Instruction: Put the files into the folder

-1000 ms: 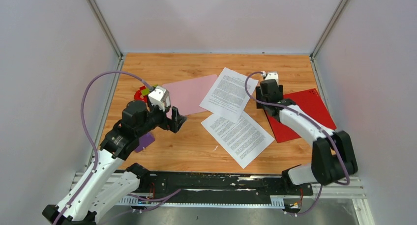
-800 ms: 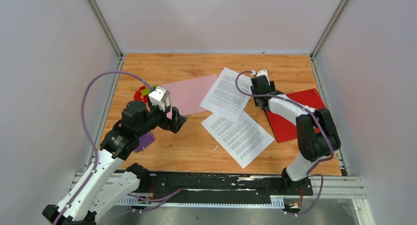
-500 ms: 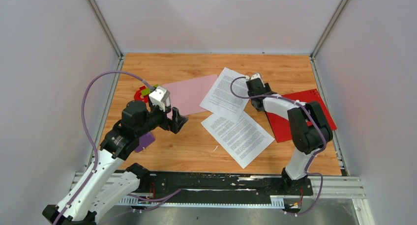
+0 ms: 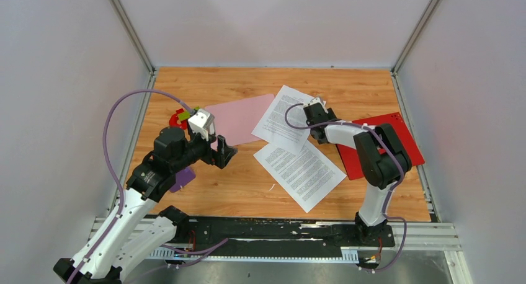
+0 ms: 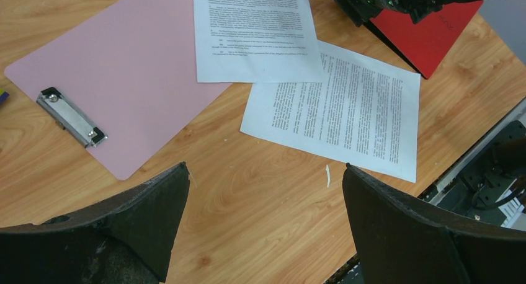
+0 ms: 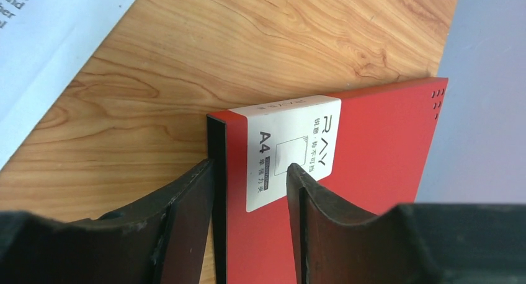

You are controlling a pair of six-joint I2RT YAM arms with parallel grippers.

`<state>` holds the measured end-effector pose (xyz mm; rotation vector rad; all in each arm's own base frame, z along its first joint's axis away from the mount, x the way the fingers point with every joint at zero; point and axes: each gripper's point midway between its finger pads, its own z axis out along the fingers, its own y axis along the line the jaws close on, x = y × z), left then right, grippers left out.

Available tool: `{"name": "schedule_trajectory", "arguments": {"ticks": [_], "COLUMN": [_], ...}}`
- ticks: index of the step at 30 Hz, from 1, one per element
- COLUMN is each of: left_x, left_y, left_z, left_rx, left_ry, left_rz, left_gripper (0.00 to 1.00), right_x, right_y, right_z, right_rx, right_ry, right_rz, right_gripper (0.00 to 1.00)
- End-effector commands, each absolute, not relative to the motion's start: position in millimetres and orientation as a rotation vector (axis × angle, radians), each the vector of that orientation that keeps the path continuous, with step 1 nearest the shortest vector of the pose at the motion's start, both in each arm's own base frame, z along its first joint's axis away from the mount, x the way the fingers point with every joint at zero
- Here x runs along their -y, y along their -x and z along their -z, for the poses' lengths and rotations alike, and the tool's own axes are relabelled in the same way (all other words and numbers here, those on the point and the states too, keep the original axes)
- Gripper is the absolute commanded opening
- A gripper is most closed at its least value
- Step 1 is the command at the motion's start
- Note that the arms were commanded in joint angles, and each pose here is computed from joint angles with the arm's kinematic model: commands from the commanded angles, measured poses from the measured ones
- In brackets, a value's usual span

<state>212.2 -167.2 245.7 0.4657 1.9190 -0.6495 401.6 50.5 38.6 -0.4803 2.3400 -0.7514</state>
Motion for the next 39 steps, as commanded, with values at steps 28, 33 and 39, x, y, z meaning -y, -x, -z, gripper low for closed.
{"name": "schedule_trajectory", "arguments": {"ticks": [28, 33, 39], "left_x": [162, 152, 128], "left_y": [-218, -223, -234], "left_z": [-254, -252, -248], "left_rx": [-1.886, -1.901, -1.945], "left_ry": [-0.423, -0.387, -0.234], "left_rz": [0.623, 0.559, 0.427], "left_gripper": [1.00, 1.00, 0.99], "right_x": [-40, -66, -112], "right_y": [-404, -396, -374], "right_z": [-51, -65, -98], "right_rx": [-2.193, -2.156, -2.066], "right_ry": [0.519, 0.592, 0.675], "right_rz": [1.109, 1.044, 0.895], "right_gripper": [0.00, 0.00, 0.00]}}
